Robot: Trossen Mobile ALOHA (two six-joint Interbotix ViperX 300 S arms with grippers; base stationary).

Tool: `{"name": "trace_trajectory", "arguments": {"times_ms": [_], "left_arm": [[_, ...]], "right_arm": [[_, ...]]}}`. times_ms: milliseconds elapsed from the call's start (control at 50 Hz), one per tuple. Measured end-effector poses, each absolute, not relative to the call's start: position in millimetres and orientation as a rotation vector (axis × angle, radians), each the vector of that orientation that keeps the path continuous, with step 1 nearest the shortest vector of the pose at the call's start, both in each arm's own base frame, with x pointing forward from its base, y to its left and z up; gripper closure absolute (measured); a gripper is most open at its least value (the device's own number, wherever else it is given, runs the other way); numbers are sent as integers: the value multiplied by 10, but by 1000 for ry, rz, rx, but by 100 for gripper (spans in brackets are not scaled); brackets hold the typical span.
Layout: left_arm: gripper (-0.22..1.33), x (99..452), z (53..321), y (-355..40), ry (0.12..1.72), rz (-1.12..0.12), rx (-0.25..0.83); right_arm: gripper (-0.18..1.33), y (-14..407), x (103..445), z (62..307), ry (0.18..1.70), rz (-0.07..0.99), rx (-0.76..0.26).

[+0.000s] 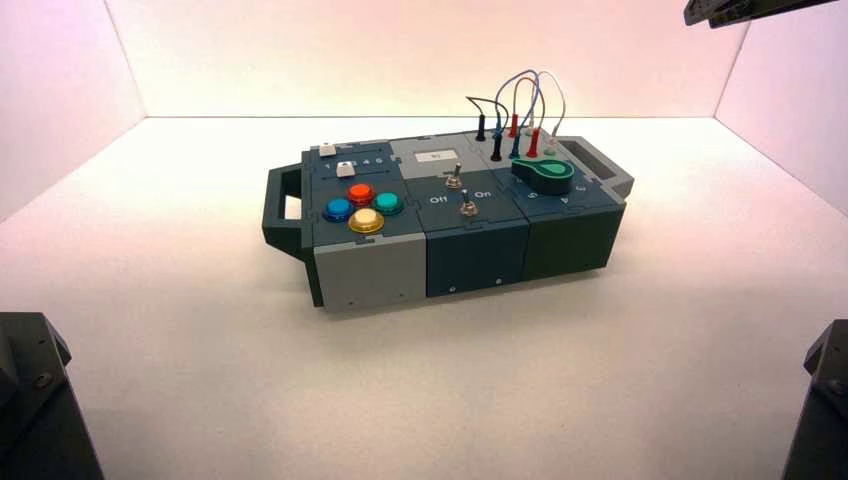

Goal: Flip the bottom switch on with the right gripper.

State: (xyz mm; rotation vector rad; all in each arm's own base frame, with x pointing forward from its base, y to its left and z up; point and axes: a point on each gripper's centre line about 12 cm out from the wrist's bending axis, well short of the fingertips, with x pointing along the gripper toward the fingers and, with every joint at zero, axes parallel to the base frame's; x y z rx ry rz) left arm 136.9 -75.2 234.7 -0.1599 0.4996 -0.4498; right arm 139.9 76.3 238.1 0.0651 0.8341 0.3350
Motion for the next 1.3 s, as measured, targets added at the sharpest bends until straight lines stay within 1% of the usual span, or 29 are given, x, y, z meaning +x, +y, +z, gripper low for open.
{"name": "trace_trajectory", "arguments": {"times_ms": [480,620,660,700,760,780,800,860,920,940,980,1080,1140,1260,1300], "left_arm": [[16,1389,2324,-758,501,-446,-159],[31,1463,2253,-780,514,-435,-152],[40,1504,2233,-793,514,-430,-146],[54,1535,2196,-804,522,-426,-141],[72,1591,2180,-821,529,-420,-134],[87,1632,2156,-837,541,-416,-130],[94,1654,2149,-847,547,-414,-129],[99,1735,2117,-882,571,-407,-120],[114,1812,2107,-912,587,-402,-113],[119,1831,2092,-920,594,-400,-110],[127,1877,2063,-941,610,-395,-107],[128,1970,1998,-983,634,-388,-101],[128,2025,1959,-1003,639,-383,-95],[128,2107,1840,-1032,674,-370,-86],[128,2135,1782,-1044,694,-365,-81]], "right_arm": [[53,770,1402,2379,837,337,63],[53,817,1435,2393,845,351,58],[53,857,1450,2412,842,370,50],[55,891,1462,2431,838,385,49],[65,965,1484,2455,833,415,49],[67,986,1487,2455,833,423,49],[68,1013,1492,2464,832,434,49],[69,1104,1518,2486,830,465,50],[72,1168,1539,2475,838,482,45],[74,1185,1547,2476,838,486,43],[84,1233,1577,2461,846,494,38],[105,1305,1645,2410,859,497,34],[111,1340,1670,2391,854,503,36],[120,1402,1704,2361,850,516,47],[126,1449,1712,2345,850,529,49]]}}
